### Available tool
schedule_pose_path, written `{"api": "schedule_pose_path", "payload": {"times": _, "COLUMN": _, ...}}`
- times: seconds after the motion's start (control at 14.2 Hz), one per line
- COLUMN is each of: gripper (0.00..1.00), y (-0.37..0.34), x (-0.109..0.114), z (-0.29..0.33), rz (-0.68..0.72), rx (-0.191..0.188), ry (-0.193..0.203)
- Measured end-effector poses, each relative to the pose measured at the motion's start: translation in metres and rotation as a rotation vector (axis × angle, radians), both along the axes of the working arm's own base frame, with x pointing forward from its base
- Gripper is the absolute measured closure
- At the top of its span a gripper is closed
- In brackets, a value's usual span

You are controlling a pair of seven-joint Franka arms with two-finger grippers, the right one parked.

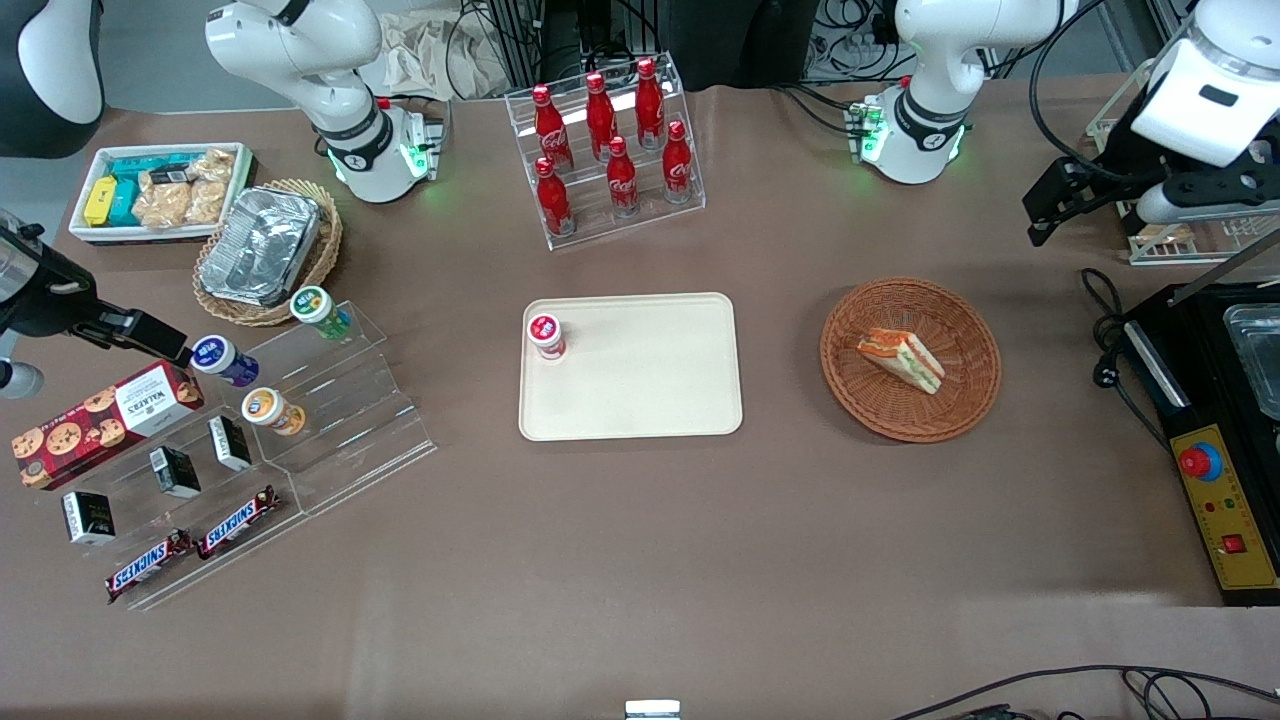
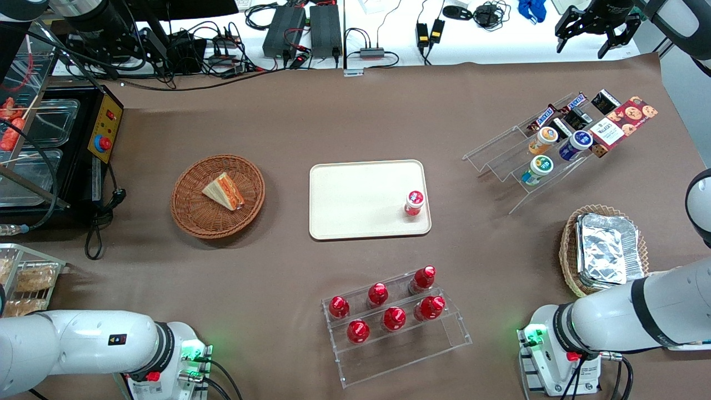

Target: Place sandwich from basket to tray

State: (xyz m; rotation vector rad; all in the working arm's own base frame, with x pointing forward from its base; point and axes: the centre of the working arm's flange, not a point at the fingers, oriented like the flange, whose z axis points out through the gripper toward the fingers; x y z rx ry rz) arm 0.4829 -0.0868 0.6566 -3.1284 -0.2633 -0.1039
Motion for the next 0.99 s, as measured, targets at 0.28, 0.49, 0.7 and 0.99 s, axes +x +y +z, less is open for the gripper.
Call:
{"api": "schedule_pose_path", "payload": {"times": 0.28, "gripper": 0.00, "y": -0.005, "x": -0.001, "z": -0.010, "rz": 0.166, "rx": -0.012, "ry": 0.031}}
{"api": "schedule_pose_path", "payload": {"times": 0.49, "gripper": 0.00, "y": -0.011, "x": 0.007, "z": -0.027, "rz": 0.308, "rx": -0.028, "ry": 0.069}}
{"api": "schedule_pose_path", "payload": {"times": 0.7, "gripper": 0.00, "y": -0.020, "x": 0.020, "z": -0.053, "rz": 0.405, "rx": -0.020, "ry": 0.117}}
{"api": "schedule_pose_path", "payload": {"times": 0.99, "gripper": 0.00, "y": -0.035, "x": 0.039, "z": -0.090, "rz": 0.517, "rx": -0.018, "ry": 0.133}}
